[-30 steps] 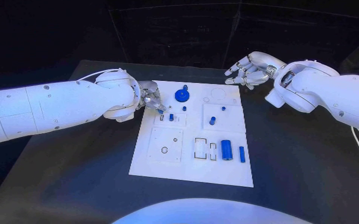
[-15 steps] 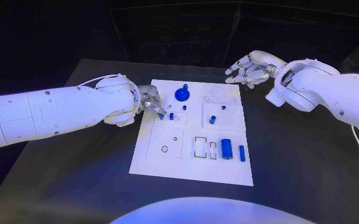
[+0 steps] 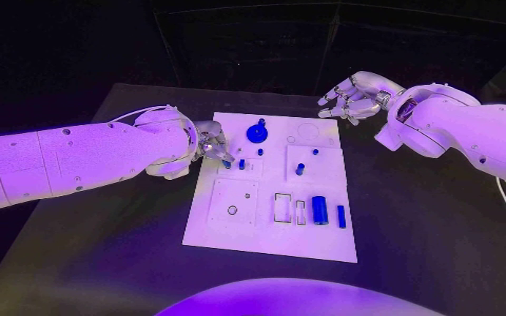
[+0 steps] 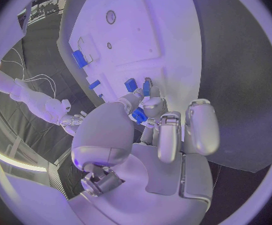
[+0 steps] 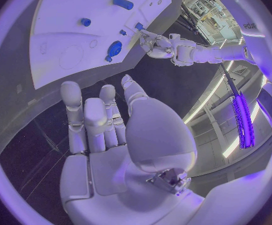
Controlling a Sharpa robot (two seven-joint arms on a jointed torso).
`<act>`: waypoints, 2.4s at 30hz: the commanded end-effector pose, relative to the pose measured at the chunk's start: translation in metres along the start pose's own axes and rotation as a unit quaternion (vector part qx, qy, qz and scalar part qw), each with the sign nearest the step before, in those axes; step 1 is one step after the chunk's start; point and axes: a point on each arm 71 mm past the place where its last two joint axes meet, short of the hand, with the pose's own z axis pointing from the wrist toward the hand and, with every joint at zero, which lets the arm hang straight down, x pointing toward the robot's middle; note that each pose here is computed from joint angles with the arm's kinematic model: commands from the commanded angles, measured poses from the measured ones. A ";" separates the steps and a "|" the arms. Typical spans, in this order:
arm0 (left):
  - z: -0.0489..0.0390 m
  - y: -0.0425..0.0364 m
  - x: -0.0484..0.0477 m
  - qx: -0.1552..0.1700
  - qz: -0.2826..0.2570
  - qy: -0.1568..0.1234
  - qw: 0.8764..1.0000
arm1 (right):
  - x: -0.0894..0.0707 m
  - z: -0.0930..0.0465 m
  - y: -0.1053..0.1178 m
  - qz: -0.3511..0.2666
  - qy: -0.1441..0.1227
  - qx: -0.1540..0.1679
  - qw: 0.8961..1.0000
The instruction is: Assemble the parts on the task board
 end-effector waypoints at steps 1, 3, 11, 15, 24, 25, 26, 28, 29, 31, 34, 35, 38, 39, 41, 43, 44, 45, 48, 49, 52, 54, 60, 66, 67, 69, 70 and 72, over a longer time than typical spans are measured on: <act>-0.0004 0.0007 0.0002 -0.002 0.005 0.003 1.000 | -0.001 0.000 0.001 0.000 0.002 -0.003 1.000; -0.0006 0.0013 0.0004 -0.003 0.005 0.004 1.000 | -0.001 0.000 0.001 0.000 0.002 -0.003 1.000; -0.0009 0.0017 0.0010 -0.004 0.007 0.007 1.000 | 0.000 0.000 0.001 0.000 0.003 -0.004 1.000; -0.0007 0.0010 0.0012 -0.003 0.007 0.008 1.000 | 0.000 0.000 0.001 0.000 0.003 -0.004 1.000; 0.0013 0.0003 0.0009 -0.003 0.004 0.003 1.000 | 0.000 0.000 0.002 0.000 0.003 -0.004 1.000; 0.0015 0.0003 0.0009 -0.004 0.003 0.001 1.000 | 0.000 0.000 0.002 0.000 0.003 -0.004 1.000; 0.0016 0.0003 0.0008 -0.004 0.002 0.000 1.000 | 0.000 0.000 0.002 0.000 0.002 -0.004 1.000; 0.0016 0.0004 0.0007 -0.004 0.000 -0.002 1.000 | 0.000 0.000 0.002 0.000 0.002 -0.004 1.000; 0.0015 0.0005 0.0007 -0.004 -0.001 -0.003 1.000 | 0.000 0.000 0.001 0.000 0.002 -0.004 1.000; 0.0011 0.0003 0.0008 -0.003 -0.003 -0.006 1.000 | -0.001 -0.001 0.001 0.000 0.002 -0.004 1.000; 0.0003 -0.0002 0.0010 0.000 -0.006 -0.010 1.000 | -0.001 -0.001 0.001 0.000 0.001 -0.004 1.000; 0.0001 -0.0004 0.0011 0.001 -0.007 -0.011 1.000 | -0.001 -0.001 0.001 0.000 0.001 -0.004 1.000; -0.0004 -0.0009 0.0016 0.003 -0.009 -0.013 1.000 | -0.001 -0.001 0.001 0.000 0.001 -0.004 1.000; -0.0005 -0.0010 0.0017 0.003 -0.009 -0.013 1.000 | -0.001 -0.001 0.001 0.000 0.001 -0.004 1.000; -0.0006 -0.0012 0.0020 0.004 -0.009 -0.013 1.000 | -0.001 -0.001 0.001 0.000 0.002 -0.004 1.000; -0.0006 -0.0013 0.0023 0.004 -0.008 -0.012 1.000 | -0.001 -0.001 0.001 0.000 0.002 -0.004 1.000; -0.0006 -0.0013 0.0025 0.004 -0.008 -0.011 1.000 | -0.001 -0.001 0.001 0.000 0.002 -0.004 1.000; -0.0007 -0.0014 0.0028 0.004 -0.007 -0.009 1.000 | -0.001 -0.001 0.001 0.000 0.002 -0.004 1.000; -0.0008 -0.0015 0.0038 0.004 -0.004 -0.004 1.000 | -0.001 -0.001 0.001 0.000 0.003 -0.004 1.000; -0.0008 -0.0015 0.0041 0.003 -0.002 -0.002 1.000 | -0.001 -0.001 0.001 0.000 0.003 -0.004 1.000; -0.0008 -0.0013 0.0050 0.002 0.001 0.004 1.000 | -0.001 -0.001 0.001 0.000 0.004 -0.004 1.000; -0.0008 -0.0010 0.0055 0.001 0.003 0.007 1.000 | -0.001 -0.001 0.001 0.000 0.004 -0.005 1.000; 0.0001 0.0003 0.0059 -0.003 0.009 0.016 1.000 | 0.000 -0.001 0.002 0.000 0.004 -0.006 1.000; 0.0006 0.0009 0.0057 -0.004 0.009 0.017 1.000 | 0.000 -0.001 0.002 0.000 0.004 -0.006 1.000; 0.0007 0.0009 0.0056 -0.004 0.009 0.016 1.000 | 0.000 -0.001 0.002 0.000 0.004 -0.006 1.000; 0.0008 0.0008 0.0053 -0.004 0.008 0.014 1.000 | 0.000 -0.001 0.002 0.000 0.004 -0.006 1.000; 0.0009 0.0008 0.0051 -0.004 0.008 0.013 1.000 | 0.000 -0.001 0.002 0.000 0.004 -0.006 1.000; 0.0011 0.0005 0.0046 -0.003 0.006 0.010 1.000 | 0.000 -0.001 0.002 0.000 0.003 -0.006 1.000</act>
